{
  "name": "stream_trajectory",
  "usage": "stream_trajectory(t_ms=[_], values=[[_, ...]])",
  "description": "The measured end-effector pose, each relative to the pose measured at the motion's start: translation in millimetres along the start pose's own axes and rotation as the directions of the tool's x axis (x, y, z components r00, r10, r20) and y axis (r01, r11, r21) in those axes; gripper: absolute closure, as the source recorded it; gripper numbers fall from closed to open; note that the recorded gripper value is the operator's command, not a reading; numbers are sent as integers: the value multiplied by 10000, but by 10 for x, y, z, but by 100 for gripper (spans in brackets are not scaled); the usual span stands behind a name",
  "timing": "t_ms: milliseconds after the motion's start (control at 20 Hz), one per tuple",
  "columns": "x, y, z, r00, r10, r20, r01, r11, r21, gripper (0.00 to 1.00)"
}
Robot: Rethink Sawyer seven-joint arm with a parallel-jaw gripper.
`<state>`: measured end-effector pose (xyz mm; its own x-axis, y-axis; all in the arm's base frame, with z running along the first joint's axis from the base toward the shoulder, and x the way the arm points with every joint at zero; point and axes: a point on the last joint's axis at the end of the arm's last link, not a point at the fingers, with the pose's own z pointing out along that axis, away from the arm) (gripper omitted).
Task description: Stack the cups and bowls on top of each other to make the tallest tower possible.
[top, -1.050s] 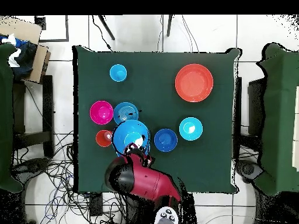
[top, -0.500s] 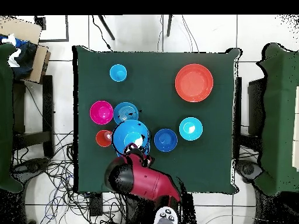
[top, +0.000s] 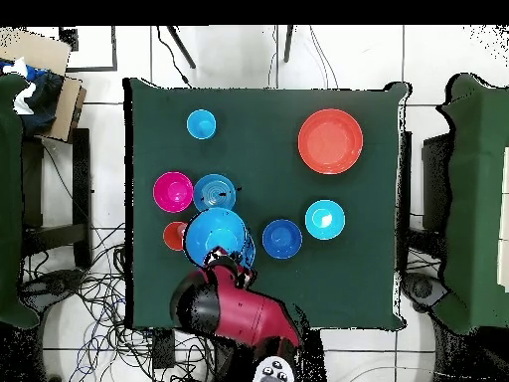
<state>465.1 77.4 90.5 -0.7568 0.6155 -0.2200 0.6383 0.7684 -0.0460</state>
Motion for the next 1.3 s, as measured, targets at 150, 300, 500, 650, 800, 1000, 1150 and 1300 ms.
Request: stream_trajectory(t_ms=[150, 300, 500, 650, 800, 1000, 1150, 1300], values=[[84, -26, -76, 10000, -26, -45, 26, 10000, -20, 100], [175, -74, -140, 9999, -22, -132, 22, 10000, -6, 100], [241, -119, -179, 9998, 1, -209, 0, 10000, 18, 100], [278, -137, -187, 9996, -2, -265, 2, 10000, 33, 100], [288, -132, -186, 9996, -14, -282, 15, 10000, 25, 100], [293, -123, -186, 9996, -28, -294, 28, 10000, 8, 100], [290, -122, -183, 9995, -21, -303, 22, 10000, 2, 100], [283, -123, -180, 9995, -4, -305, 4, 10000, -7, 100]])
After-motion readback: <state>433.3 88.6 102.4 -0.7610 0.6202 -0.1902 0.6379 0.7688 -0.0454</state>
